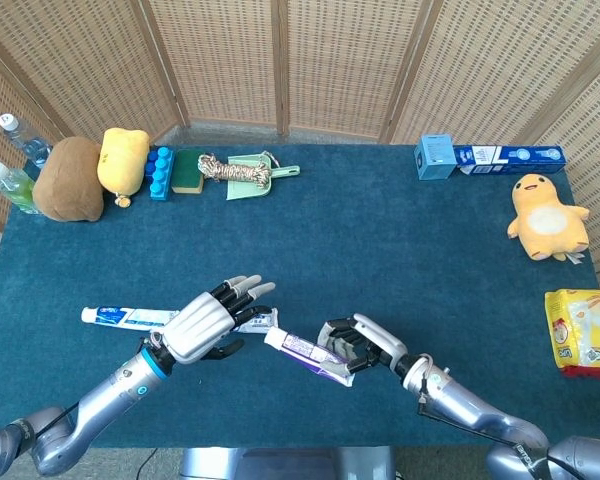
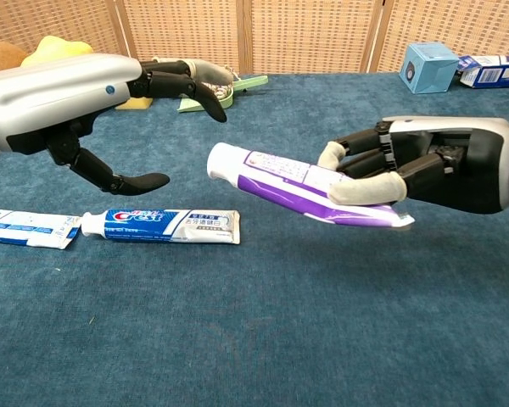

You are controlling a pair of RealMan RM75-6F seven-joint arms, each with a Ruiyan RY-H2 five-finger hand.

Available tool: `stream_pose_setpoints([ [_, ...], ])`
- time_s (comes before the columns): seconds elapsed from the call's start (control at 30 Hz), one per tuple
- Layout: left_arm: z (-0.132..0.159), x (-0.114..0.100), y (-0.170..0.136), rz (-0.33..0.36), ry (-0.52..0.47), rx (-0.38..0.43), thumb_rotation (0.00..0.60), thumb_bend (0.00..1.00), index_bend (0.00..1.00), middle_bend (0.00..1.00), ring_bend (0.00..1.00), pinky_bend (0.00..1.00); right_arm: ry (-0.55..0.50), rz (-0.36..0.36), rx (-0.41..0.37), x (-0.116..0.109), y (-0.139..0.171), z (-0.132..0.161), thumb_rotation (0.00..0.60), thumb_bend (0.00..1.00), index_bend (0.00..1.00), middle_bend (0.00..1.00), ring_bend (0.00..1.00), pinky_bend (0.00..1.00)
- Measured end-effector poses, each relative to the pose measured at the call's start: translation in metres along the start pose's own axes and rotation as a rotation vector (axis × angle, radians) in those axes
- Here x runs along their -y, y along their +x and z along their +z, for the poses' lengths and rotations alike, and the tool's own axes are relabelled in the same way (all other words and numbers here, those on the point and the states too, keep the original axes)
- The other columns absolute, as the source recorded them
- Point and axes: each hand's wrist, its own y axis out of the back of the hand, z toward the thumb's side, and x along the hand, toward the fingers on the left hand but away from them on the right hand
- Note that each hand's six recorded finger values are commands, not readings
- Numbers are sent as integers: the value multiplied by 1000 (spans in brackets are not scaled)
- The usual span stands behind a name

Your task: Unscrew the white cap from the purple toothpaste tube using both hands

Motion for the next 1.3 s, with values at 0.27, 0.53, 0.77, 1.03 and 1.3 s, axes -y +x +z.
stream_pose_setpoints([
  [0.27, 2, 3, 4, 2, -25, 4, 600, 316, 238, 62, 0, 125, -36, 28, -1, 7, -11, 4, 600, 592, 868, 683, 696, 792],
  [0.53, 6, 5, 9, 14, -51, 13, 600, 317, 273, 79, 0, 138, -55, 46, 2, 11, -15, 5, 600, 594, 867, 683, 697, 793],
  [0.77, 8, 7, 12, 13, -64, 16, 600, 324, 313, 95, 9, 144, -76, 56, 4, 14, -17, 6, 600, 593, 868, 683, 698, 792],
  [1.03, 9, 7, 13, 17, -74, 20, 600, 373, 358, 124, 27, 150, -96, 61, 6, 14, -18, 6, 600, 593, 867, 683, 700, 793],
  [1.3, 9, 7, 13, 15, -66, 23, 600, 411, 376, 131, 32, 151, -96, 70, 15, 15, -17, 3, 600, 595, 867, 683, 701, 792],
])
